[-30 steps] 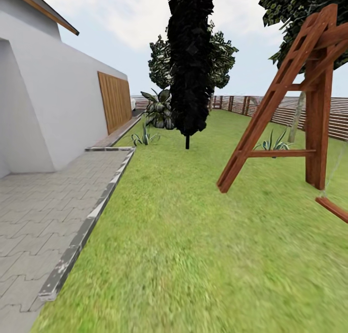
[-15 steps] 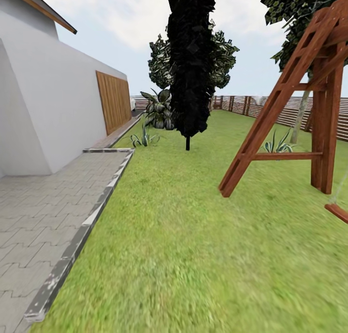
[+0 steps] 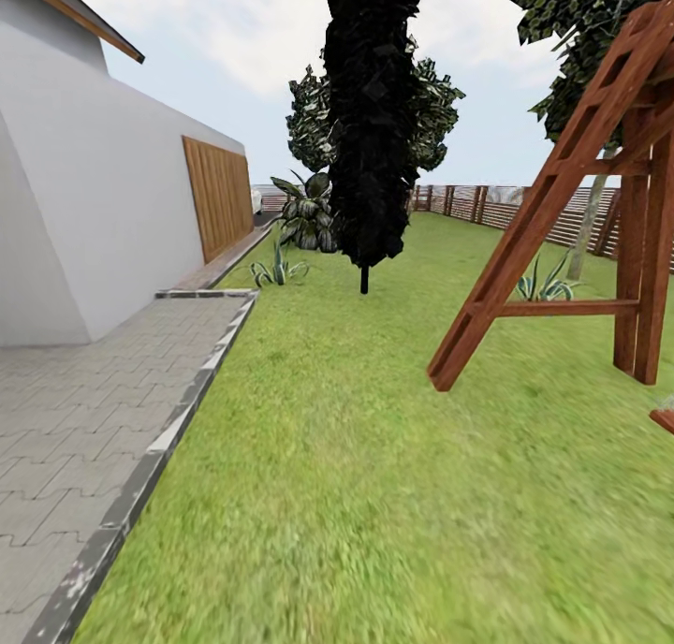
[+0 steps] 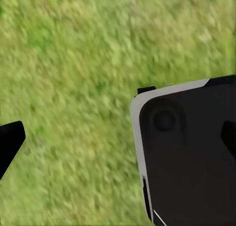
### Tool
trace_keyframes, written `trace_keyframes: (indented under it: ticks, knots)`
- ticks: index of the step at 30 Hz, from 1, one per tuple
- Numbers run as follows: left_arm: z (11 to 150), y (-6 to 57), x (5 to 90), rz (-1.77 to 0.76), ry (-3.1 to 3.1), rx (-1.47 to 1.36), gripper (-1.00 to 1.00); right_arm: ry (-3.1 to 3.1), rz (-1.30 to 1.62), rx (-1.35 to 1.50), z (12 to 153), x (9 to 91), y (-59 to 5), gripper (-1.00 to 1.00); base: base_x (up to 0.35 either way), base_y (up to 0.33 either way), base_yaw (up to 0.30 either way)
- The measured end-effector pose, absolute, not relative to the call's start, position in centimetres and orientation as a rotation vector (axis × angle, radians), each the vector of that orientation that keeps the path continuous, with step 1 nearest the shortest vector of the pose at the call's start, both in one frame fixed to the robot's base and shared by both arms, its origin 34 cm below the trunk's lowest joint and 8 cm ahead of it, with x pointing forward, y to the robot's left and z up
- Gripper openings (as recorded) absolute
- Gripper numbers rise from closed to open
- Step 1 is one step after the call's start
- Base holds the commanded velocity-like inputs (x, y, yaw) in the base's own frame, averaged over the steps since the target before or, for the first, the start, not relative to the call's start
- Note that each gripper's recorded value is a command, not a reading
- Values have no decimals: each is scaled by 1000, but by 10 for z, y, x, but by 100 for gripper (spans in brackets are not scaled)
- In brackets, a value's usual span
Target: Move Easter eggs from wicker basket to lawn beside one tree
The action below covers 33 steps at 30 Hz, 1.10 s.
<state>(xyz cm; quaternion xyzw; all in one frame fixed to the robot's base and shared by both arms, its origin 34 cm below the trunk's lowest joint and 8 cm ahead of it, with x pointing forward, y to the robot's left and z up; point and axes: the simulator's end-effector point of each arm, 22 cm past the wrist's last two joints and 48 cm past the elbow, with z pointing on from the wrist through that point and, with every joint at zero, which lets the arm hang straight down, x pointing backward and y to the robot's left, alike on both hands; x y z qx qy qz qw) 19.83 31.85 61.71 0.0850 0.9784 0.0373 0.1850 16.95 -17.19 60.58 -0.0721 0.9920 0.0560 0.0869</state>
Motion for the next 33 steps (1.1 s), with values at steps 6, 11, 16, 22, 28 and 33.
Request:
trace_keyframes:
  ticks: [6, 11, 16, 22, 28, 33]
  knots:
    - [617, 318, 198, 105, 2757, 239, 100, 2955, 167, -215, 606, 169, -172, 100, 336, 0, 0]
    - [617, 319, 198, 105, 2757, 239, 100, 2955, 167, -215, 606, 169, -172, 100, 336, 0, 0]
    - [617, 319, 199, 105, 2756, 239, 100, 2955, 167, -215, 606, 169, -172, 100, 337, 0, 0]
    - [617, 318, 198, 105, 2757, 240, 100, 2955, 167, -215, 606, 169, -172, 100, 337, 0, 0]
    - [617, 319, 198, 105, 2757, 240, 100, 2955, 167, -215, 606, 169, -172, 100, 337, 0, 0]
    - [617, 318, 198, 105, 2757, 239, 100, 2955, 167, -215, 606, 169, -172, 100, 337, 0, 0]
